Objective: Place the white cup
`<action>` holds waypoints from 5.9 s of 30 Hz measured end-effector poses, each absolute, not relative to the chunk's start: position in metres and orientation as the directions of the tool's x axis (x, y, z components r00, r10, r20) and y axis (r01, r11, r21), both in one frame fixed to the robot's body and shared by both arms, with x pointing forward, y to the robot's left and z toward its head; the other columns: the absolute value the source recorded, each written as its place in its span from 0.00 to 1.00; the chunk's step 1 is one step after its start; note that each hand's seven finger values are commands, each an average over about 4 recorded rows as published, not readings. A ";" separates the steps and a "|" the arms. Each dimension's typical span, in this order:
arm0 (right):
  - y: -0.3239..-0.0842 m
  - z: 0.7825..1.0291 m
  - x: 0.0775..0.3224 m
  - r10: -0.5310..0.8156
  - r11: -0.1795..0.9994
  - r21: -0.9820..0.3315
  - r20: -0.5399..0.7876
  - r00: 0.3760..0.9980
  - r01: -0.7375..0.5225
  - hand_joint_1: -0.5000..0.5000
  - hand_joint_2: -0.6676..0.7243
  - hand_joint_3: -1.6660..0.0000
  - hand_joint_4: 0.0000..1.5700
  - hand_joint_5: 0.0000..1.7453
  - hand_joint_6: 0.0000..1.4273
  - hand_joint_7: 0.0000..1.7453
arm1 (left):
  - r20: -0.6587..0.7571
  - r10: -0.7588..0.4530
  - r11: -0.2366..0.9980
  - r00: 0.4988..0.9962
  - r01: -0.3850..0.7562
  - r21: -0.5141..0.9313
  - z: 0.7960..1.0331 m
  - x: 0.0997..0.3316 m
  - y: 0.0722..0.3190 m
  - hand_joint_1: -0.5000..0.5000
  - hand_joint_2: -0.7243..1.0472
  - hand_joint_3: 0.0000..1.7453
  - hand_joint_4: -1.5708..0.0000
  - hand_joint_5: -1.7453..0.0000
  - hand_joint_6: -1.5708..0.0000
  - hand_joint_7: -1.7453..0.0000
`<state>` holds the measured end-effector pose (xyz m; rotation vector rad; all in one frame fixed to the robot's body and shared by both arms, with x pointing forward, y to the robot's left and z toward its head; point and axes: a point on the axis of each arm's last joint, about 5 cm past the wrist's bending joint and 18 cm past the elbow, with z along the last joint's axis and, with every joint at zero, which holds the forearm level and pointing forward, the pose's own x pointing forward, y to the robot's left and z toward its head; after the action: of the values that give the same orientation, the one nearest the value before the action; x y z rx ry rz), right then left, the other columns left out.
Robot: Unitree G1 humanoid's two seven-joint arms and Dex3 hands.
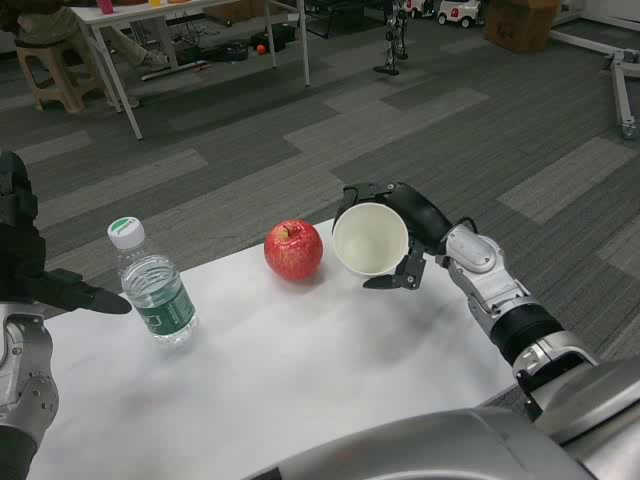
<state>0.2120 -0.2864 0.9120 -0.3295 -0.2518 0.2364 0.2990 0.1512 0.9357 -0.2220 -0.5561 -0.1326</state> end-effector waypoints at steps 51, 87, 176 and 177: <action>-0.283 0.875 0.173 0.315 0.905 -0.304 0.009 0.949 -0.298 0.75 0.45 0.10 1.00 0.56 0.84 0.58 | 0.508 -0.046 0.968 0.860 0.165 -0.191 0.924 0.291 0.155 0.00 0.05 0.05 1.00 1.00 1.00 0.92; -0.282 0.863 0.162 0.281 0.924 -0.270 -0.009 0.960 -0.273 0.32 0.57 0.05 0.04 0.90 0.00 0.89 | 0.507 -0.047 0.967 0.861 0.166 -0.191 0.924 0.291 0.154 0.00 0.05 0.05 1.00 1.00 1.00 0.92; -0.337 0.946 0.151 0.048 0.900 -0.419 0.366 0.929 0.119 0.08 0.93 0.95 0.00 0.00 0.00 0.08 | 0.504 -0.047 0.967 0.863 0.165 -0.193 0.923 0.291 0.154 0.00 0.05 0.05 1.00 1.00 1.00 0.92; -0.337 0.950 0.151 0.049 0.897 -0.423 0.382 0.923 0.128 0.08 0.92 0.95 0.00 0.00 0.00 0.08 | 0.504 -0.047 0.967 0.863 0.165 -0.193 0.923 0.291 0.154 0.00 0.05 0.05 1.00 1.00 1.00 0.92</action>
<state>0.1505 -0.3368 0.9500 -0.4594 -0.3970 -0.0424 0.2908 0.1544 0.9229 -0.2344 -0.5197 -0.1120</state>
